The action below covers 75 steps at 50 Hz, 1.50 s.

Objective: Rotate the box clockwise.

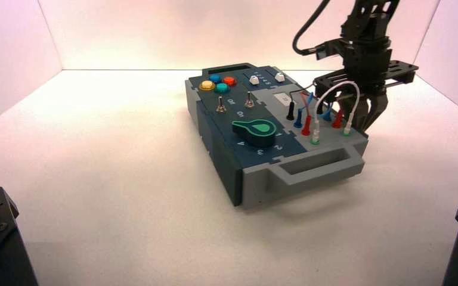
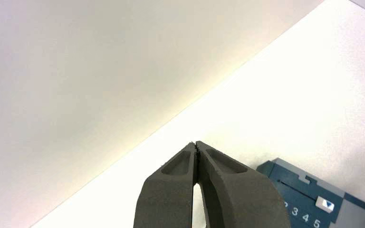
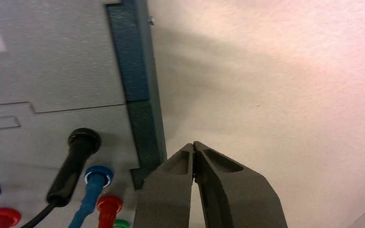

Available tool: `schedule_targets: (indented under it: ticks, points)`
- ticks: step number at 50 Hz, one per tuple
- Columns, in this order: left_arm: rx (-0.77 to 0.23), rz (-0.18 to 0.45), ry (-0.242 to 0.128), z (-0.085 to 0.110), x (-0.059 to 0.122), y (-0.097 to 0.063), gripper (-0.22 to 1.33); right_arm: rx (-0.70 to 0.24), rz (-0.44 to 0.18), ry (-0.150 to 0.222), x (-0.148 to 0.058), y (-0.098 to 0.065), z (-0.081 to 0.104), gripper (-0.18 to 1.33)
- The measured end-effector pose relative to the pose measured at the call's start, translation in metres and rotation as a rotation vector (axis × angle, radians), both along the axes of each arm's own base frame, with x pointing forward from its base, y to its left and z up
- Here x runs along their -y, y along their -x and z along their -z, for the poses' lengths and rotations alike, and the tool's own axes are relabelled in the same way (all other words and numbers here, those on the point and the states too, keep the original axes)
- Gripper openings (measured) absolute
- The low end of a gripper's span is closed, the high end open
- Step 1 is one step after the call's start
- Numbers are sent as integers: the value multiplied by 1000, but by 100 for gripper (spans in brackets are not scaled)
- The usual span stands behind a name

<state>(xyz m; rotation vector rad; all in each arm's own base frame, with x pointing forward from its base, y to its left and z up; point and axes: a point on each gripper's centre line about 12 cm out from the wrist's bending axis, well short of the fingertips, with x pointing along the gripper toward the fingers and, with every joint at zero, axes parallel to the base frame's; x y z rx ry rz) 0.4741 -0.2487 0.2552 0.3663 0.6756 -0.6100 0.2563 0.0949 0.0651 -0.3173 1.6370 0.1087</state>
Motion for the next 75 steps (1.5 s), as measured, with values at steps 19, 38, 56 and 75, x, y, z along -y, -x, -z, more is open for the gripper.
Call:
schedule_targets:
  ticks: [19,38,56,75]
  points:
    - [8,-9,6,-5,-3,-4,-16,-25,-46,-18,-27,9,-5,-14]
    - [10,-23,7,-6,-10,-7,-16,-45,-80,-38,-47,19,-8,-14]
    - [9,-49,6,-5,-23,-13,-16,-66,-119,-53,-66,30,-14,-14]
    - [11,-62,7,-6,-29,-16,-16,-85,-153,-80,-89,40,-19,-14]
